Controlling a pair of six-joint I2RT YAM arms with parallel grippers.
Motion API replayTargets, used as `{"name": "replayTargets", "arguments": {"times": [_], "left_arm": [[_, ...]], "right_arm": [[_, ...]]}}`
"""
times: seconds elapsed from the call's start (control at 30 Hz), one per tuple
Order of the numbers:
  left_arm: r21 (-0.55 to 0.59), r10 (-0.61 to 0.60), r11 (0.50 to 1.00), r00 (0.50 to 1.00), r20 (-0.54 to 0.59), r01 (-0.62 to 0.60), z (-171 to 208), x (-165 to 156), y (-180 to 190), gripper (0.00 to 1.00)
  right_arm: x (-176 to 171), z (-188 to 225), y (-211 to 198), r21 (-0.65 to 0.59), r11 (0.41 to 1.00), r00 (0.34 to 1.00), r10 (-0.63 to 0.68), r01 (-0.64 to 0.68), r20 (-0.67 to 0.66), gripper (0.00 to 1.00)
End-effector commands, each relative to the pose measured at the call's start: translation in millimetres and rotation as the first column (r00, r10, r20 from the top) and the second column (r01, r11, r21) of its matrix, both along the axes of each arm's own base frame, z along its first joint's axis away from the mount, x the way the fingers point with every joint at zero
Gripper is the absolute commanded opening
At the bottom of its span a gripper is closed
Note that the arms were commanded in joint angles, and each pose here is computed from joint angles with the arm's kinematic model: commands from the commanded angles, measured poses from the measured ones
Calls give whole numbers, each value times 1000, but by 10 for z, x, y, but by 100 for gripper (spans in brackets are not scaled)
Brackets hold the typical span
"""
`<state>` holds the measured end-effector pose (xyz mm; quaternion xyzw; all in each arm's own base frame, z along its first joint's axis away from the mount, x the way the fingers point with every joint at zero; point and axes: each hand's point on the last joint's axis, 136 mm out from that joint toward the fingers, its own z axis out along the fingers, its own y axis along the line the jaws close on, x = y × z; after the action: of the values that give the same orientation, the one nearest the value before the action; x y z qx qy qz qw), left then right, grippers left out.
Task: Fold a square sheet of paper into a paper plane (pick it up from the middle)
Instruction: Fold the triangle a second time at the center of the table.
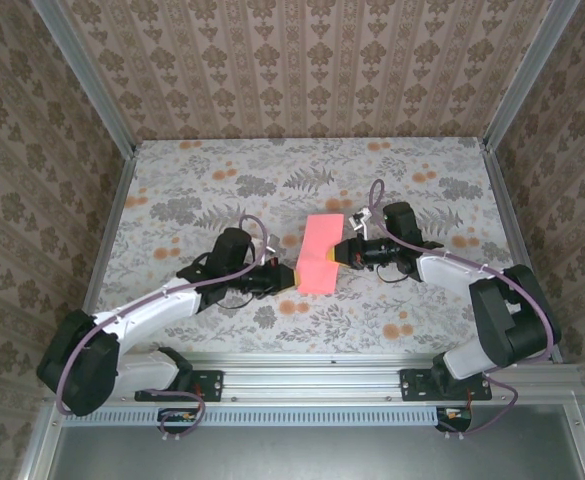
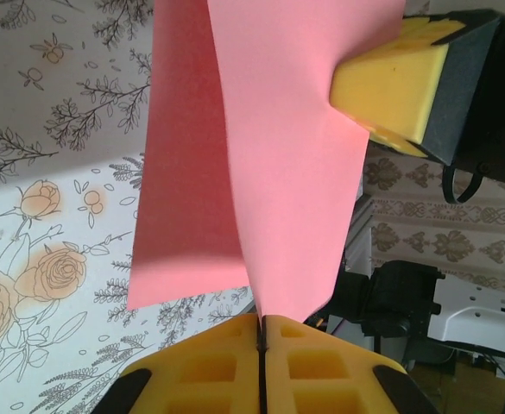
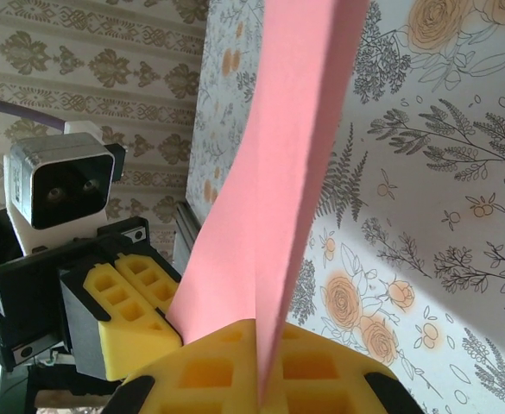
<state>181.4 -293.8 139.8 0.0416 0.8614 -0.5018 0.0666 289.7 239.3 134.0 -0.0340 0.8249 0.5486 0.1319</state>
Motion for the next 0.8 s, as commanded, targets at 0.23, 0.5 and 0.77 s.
{"name": "replayTargets", "arguments": {"times": [0.23,0.5,0.77], "left_arm": [[148,13,989,999,-42,-7,-506,-54,23,5],[232,70,971,996,-51,-56,-741,-30,34,5],[260,91,963,994,-59,-73,-859,-31,-79,5]], "right_arm": [[31,-334,12,-70,997,999,15,-17,-34,14],[58,-631,-70,-187,982,997,4,-18,-74,26],[84,-775,-170,-289,957,997,-4,-19,-79,41]]}}
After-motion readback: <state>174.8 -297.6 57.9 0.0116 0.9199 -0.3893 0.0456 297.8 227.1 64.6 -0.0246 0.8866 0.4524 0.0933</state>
